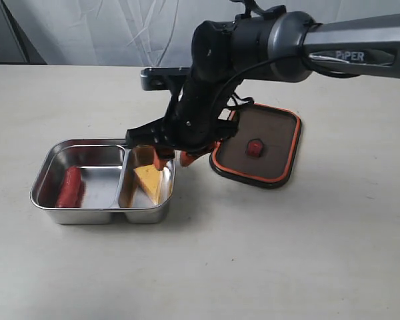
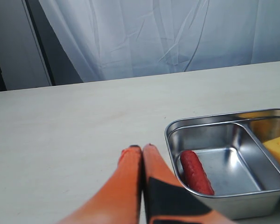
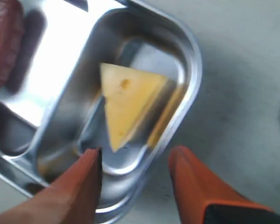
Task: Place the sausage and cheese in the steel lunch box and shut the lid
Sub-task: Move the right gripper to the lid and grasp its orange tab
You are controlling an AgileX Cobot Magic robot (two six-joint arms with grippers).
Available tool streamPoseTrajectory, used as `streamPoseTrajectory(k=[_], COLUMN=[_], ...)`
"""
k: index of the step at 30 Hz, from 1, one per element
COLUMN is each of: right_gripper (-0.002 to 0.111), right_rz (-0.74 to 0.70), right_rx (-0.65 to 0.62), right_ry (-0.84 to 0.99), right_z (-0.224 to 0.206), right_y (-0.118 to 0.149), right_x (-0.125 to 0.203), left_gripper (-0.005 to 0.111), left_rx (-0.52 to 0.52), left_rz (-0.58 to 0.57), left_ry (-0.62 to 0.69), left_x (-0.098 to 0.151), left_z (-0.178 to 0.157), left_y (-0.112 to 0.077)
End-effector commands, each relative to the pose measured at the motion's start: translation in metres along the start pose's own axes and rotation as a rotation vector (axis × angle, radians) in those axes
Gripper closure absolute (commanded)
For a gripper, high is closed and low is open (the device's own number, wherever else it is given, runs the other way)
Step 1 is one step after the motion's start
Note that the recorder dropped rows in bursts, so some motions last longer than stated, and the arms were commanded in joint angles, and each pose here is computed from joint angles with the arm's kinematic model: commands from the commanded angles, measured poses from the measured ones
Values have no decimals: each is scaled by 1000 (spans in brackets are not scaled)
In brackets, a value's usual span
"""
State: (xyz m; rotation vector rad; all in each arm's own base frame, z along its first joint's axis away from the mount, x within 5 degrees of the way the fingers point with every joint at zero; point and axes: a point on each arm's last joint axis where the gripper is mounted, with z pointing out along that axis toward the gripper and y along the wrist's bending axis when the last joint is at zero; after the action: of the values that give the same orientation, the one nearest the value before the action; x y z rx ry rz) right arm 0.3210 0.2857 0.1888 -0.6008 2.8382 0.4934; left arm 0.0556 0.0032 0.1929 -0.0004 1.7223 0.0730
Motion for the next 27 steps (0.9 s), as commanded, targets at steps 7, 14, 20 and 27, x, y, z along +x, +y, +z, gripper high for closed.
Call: streamPoseTrajectory(k=[7,14,20,27], right_gripper=[62,62,62,62], right_rz=[312,378,379,366], right_rx=[199,331,389,449], right_ry=[45,-15,54,82], right_z=[-49,-55,-29,-5], right_y=[-123,-162,-174,-187], right_x=[-10,-12,-8,-6], left_gripper=[106,106,106,106], left_rx=[0,0,0,0], left_rz=[-1,-1,-1,-1], left_ry=[-1,-1,-1,-1], left_x=[1,1,1,1], left_z=[0,0,0,0], left_y=[0,0,0,0])
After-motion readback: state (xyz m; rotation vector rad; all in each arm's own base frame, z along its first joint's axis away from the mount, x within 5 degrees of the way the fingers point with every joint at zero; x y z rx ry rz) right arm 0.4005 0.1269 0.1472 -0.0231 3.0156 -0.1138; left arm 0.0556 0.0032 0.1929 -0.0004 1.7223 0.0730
